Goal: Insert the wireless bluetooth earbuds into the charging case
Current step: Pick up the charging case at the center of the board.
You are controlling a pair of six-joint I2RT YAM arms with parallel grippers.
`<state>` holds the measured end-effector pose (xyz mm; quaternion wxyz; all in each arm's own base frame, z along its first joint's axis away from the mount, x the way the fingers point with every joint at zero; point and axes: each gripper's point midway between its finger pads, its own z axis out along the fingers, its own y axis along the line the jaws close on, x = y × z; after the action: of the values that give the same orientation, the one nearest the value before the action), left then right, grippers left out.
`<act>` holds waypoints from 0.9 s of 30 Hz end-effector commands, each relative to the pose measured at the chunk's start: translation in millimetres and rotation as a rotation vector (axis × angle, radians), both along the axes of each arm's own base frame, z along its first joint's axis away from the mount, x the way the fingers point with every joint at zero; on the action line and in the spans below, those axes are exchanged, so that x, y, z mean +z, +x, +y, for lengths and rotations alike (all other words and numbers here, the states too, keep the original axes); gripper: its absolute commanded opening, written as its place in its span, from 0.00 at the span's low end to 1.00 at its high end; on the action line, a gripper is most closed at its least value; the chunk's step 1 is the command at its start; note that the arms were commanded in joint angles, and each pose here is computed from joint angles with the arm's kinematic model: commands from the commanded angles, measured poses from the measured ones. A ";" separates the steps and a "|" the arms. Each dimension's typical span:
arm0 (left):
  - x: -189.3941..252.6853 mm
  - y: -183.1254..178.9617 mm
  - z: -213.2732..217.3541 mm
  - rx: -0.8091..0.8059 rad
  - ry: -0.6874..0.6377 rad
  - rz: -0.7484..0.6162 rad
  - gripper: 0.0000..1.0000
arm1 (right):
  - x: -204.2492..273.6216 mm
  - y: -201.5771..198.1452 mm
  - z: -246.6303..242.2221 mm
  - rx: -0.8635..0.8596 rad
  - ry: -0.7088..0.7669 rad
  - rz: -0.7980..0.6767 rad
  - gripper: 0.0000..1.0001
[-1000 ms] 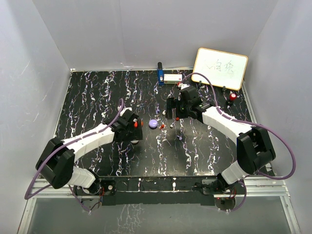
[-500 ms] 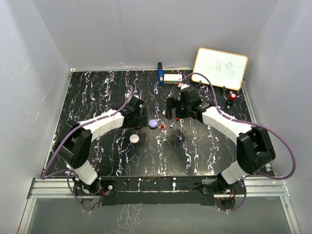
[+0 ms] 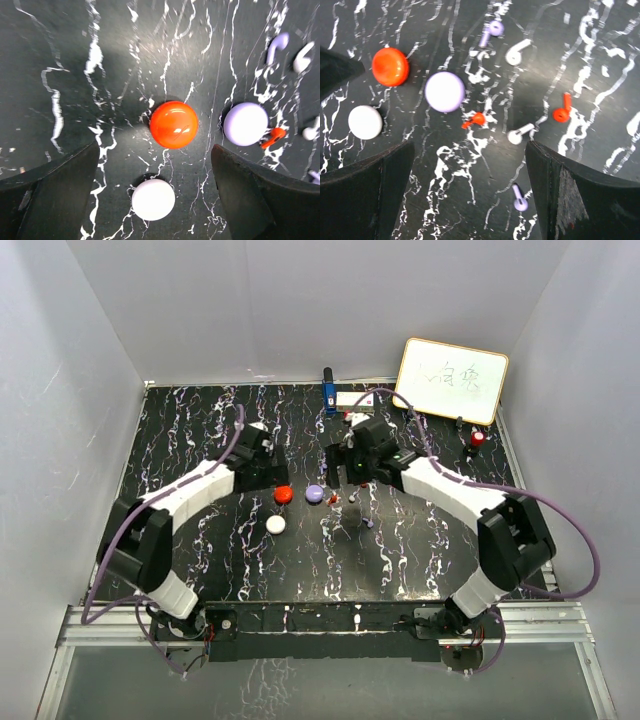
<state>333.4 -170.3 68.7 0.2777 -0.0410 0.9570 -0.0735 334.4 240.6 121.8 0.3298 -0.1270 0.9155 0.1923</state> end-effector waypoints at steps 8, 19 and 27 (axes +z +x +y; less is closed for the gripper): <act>69.8 -7.9 43.1 0.152 -0.185 -0.111 0.92 | -0.9 17.8 98.8 0.184 -0.072 -0.114 0.91; 61.4 -21.3 61.6 0.223 -0.386 -0.052 0.91 | -22.2 25.6 137.8 0.258 -0.173 -0.202 0.91; 62.2 -22.4 72.0 0.250 -0.458 -0.042 0.88 | -33.1 26.0 157.3 0.307 -0.169 -0.223 0.90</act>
<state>314.6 -92.5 112.1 0.2787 -0.2198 0.9117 -0.2071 342.7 375.9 65.2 0.3335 -0.3056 0.8813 0.1364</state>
